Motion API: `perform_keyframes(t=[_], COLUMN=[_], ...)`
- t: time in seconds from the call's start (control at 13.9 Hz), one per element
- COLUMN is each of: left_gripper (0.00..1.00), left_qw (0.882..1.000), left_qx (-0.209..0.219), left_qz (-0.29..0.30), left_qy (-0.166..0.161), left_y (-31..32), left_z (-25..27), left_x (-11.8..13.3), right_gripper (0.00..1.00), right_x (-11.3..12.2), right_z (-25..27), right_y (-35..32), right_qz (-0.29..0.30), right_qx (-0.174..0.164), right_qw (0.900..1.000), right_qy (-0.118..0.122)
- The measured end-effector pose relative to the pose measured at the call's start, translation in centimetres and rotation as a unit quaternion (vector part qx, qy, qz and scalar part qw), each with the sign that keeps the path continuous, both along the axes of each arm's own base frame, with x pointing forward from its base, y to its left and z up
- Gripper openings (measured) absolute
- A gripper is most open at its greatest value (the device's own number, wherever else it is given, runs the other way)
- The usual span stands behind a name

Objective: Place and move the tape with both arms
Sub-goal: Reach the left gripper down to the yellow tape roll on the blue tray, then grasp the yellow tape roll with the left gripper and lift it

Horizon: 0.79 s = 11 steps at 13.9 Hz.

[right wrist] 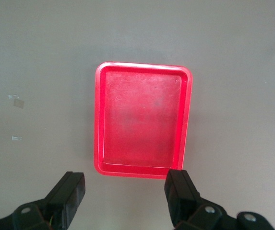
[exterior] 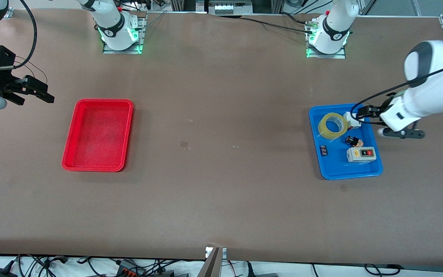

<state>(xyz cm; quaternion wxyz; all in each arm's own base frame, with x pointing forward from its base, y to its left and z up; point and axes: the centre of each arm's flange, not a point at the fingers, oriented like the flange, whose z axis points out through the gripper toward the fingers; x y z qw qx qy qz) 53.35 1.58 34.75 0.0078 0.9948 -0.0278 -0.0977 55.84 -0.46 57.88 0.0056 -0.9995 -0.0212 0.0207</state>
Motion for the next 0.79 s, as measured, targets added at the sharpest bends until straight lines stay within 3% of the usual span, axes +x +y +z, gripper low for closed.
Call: perform_keyframes(t=[0.29,0.79], left_gripper=[1.0,0.99], left_qw=[1.0,0.999], left_qx=[-0.001,-0.01], left_qz=[-0.006,-0.049], left_qy=[0.003,0.022], left_y=[-0.7,-2.5], left_z=[-8.1,-15.3], left_x=[-2.7,-3.0], right_gripper=[1.0,1.0], right_x=[0.0,0.0], right_z=[0.0,-0.1], right_y=[0.0,0.0], right_qz=[0.0,0.0], right_qx=[0.0,0.0], right_qw=[1.0,1.0], right_qy=[0.0,0.003])
